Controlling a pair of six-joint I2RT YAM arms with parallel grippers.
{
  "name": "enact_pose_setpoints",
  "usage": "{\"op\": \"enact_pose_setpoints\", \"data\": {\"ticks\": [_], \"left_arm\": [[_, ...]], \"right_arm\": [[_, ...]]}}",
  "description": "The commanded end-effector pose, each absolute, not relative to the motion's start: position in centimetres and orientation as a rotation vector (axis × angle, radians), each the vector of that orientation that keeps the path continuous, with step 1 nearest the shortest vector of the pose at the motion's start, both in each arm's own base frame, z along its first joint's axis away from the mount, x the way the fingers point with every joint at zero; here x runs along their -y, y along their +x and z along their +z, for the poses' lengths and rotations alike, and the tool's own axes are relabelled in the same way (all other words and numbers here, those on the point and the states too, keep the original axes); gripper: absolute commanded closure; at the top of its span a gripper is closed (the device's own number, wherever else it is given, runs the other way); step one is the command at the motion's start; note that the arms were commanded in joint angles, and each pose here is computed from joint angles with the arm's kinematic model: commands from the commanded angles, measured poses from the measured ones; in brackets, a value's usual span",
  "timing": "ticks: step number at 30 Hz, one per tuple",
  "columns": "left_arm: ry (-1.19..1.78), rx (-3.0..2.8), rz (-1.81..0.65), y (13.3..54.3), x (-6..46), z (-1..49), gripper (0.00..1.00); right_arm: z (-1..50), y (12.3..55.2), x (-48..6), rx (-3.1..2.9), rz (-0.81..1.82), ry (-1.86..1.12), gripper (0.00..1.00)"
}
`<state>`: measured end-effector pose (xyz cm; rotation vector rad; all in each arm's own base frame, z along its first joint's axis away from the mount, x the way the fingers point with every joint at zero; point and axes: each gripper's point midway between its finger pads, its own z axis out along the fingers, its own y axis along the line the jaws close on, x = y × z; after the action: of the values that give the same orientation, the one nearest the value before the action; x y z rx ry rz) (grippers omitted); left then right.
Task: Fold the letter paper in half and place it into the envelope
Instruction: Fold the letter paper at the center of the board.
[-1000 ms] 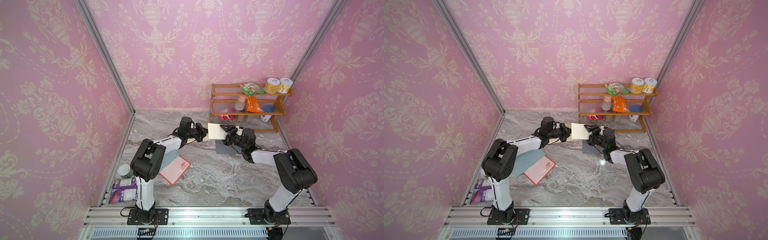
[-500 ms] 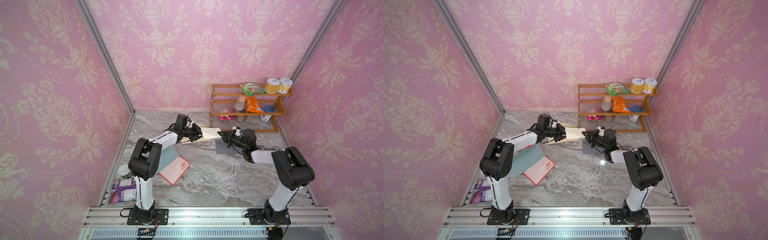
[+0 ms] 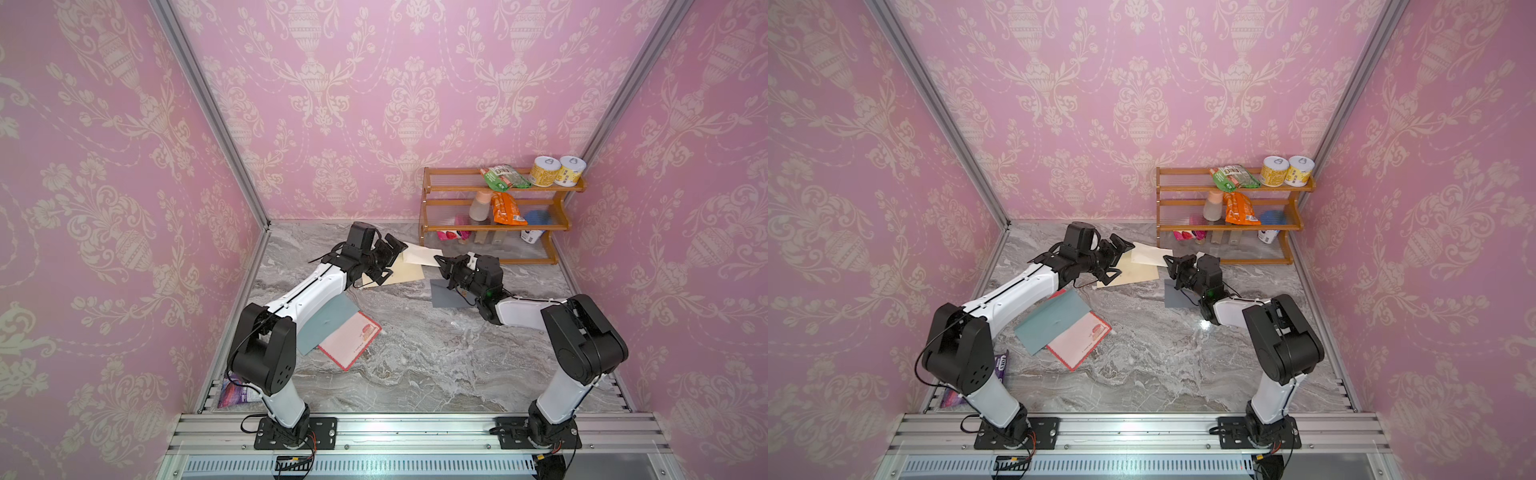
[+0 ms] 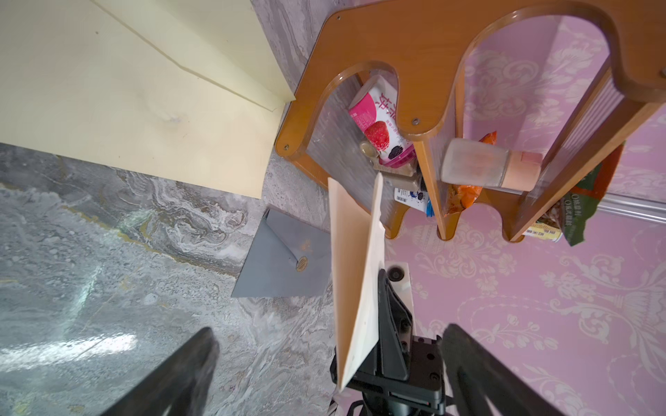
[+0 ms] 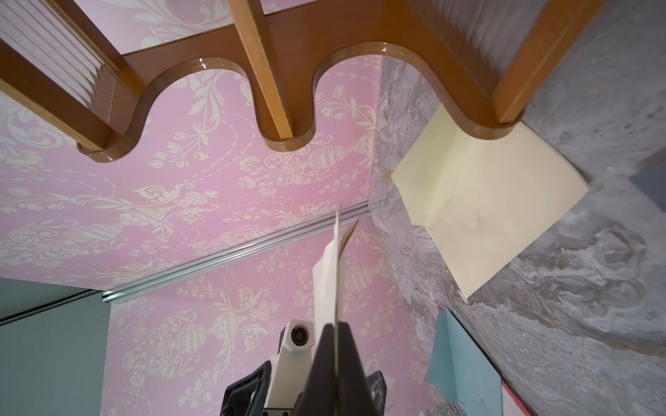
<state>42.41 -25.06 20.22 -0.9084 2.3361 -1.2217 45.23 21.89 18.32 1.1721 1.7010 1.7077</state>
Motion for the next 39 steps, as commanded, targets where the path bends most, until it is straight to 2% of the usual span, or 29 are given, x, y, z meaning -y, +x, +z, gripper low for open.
{"op": "enact_pose_setpoints", "data": {"ticks": [1, 6, 12, 15, 18, 24, 31, 32, 33, 34, 35, 36, 39], "left_arm": [[-1.096, -2.293, -1.042, 43.0, 23.0, 18.6, 0.01], [-1.14, -2.162, -0.964, 43.8, 22.9, 20.3, 0.03], [-1.104, -2.06, -0.996, 45.1, 23.6, 21.3, 0.14], [-1.09, -2.034, -1.006, 45.3, 23.9, 21.3, 0.23], [-1.072, -2.004, -1.024, 45.7, 24.2, 21.6, 0.36], [-1.057, -2.009, -1.035, 45.8, 24.4, 21.0, 0.7], [-1.108, -1.996, -1.041, 45.4, 23.1, 19.1, 0.9], [-1.113, -1.991, -1.04, 45.4, 22.9, 19.2, 0.93], [-1.114, -1.986, -1.035, 45.4, 22.6, 19.2, 0.97], [-1.11, -1.982, -1.038, 45.4, 22.3, 19.4, 1.0], [-1.101, -1.979, -1.038, 45.4, 22.0, 19.6, 1.0], [-1.087, -1.977, -1.038, 45.3, 21.7, 19.9, 1.0], [-1.034, -2.0, -1.043, 44.9, 20.6, 20.6, 1.0]], "right_arm": [[20.6, 46.6, -22.4, -1.548, 1.695, 1.244, 1.0], [21.3, 46.7, -23.7, -1.463, 1.66, 1.314, 1.0], [21.2, 47.2, -26.2, -1.364, 1.73, 1.363, 1.0], [21.3, 47.5, -27.4, -1.317, 1.761, 1.373, 1.0], [21.3, 47.4, -28.4, -1.318, 1.774, 1.367, 1.0], [21.2, 47.5, -29.0, -1.306, 1.793, 1.369, 1.0], [21.6, 47.3, -29.5, -1.323, 1.83, 1.351, 1.0], [21.6, 47.2, -29.5, -1.326, 1.835, 1.348, 0.97], [21.6, 47.1, -29.5, -1.329, 1.844, 1.341, 0.74], [21.6, 47.0, -29.4, -1.335, 1.853, 1.332, 0.45], [21.5, 46.9, -29.1, -1.347, 1.853, 1.321, 0.26], [21.5, 46.8, -28.7, -1.365, 1.851, 1.297, 0.01], [21.3, 46.6, -28.0, -1.548, 1.834, 1.214, 0.0]]}}
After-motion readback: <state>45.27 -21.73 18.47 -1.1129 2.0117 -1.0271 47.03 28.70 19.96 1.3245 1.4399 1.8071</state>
